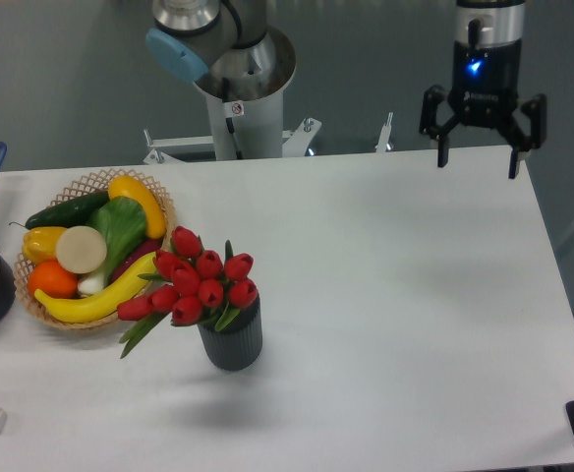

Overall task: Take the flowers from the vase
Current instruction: 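Move the open gripper toward the red tulips in the grey vase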

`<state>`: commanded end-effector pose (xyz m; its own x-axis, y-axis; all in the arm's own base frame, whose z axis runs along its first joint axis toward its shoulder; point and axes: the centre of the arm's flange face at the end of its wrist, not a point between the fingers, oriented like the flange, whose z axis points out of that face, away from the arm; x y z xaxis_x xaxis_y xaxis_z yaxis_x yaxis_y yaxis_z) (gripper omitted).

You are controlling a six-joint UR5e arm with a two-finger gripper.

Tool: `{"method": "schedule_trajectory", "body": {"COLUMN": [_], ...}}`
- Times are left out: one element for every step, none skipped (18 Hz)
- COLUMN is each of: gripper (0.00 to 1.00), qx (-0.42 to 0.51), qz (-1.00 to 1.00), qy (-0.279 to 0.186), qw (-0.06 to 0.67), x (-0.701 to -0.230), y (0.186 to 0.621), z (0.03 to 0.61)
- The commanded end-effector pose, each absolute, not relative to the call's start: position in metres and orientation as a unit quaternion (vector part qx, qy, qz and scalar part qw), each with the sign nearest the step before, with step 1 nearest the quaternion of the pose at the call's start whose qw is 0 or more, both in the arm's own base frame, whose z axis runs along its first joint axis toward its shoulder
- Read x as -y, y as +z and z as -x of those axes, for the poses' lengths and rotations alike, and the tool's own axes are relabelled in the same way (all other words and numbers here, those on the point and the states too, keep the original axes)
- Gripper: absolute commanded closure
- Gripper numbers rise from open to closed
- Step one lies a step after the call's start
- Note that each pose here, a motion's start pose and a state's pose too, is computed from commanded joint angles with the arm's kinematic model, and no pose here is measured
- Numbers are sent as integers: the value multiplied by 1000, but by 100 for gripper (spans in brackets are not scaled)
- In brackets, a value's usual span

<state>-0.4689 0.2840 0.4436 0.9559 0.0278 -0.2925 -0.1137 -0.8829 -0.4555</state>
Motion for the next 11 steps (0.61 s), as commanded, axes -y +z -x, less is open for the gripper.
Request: {"method": "schedule_trajectory", "body": {"gripper": [0, 0, 0, 0, 0, 0, 0, 0, 0, 0, 0], "qx": [-24, -26, -29, -32, -37, -43, -49, -56, -64, -68, -74], "qz": [961, 962, 963, 964, 965, 965, 964, 962, 959, 955, 949], "qy": [137, 128, 121, 112, 105, 101, 102, 101, 99, 97, 96], "qw": [240, 239, 239, 238, 237, 237, 240, 246, 259, 273, 290], "x": [-288, -291, -295, -299, -303, -308, -313, -319, -325, -327, -331], "y": [434, 427, 420, 411, 406, 402, 402, 403, 406, 405, 404], "z": [464, 459, 454, 448, 442, 436, 432, 427, 423, 420, 416]}}
